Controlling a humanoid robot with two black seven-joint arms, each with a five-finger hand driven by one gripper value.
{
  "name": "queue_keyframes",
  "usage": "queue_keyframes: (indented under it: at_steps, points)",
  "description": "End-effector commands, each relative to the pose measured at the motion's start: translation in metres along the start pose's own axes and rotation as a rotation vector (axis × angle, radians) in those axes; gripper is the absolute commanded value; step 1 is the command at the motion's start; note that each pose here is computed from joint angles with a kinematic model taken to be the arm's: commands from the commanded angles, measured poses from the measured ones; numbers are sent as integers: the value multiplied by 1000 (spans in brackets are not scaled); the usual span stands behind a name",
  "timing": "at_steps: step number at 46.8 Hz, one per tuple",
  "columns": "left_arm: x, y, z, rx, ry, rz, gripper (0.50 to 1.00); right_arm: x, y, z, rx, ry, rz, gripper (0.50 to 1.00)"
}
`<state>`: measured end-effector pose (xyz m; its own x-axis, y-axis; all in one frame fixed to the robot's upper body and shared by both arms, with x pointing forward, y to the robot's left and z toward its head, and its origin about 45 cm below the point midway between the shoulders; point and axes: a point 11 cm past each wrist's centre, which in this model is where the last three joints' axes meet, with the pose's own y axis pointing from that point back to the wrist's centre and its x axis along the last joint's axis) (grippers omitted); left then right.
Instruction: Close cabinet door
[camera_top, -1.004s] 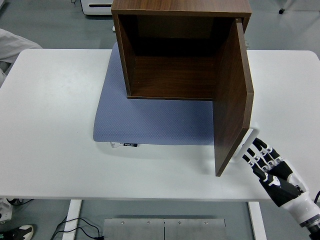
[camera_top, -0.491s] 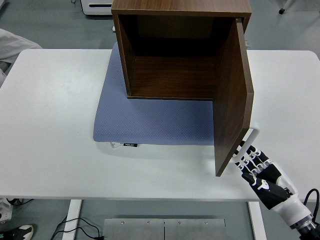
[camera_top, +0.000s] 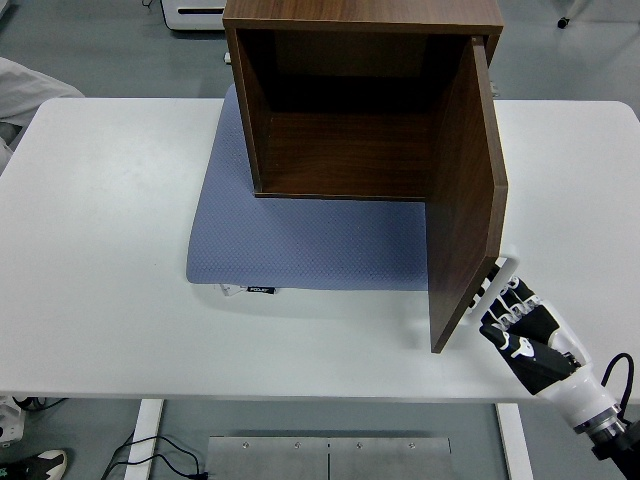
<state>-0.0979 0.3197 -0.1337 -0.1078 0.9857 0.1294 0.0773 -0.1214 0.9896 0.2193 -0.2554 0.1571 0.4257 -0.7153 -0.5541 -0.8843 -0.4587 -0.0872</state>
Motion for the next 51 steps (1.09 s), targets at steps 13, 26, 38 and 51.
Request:
queue_keyframes:
  at_steps: [13,26,38,51]
  points:
    - [0,0,0,-1,-1,0,1000,-1,-23,-7,27,17,-40,1000]
    - [0,0,0,-1,-1,0,1000,-3,-37,-11,30,32,-90,1000]
    - [0,0,0,1,-1,0,1000,-17,-34,7,-6,20,-114,1000]
    - [0,0,0,-1,1,0,1000,-30,-38,21,-28,5,-146,1000]
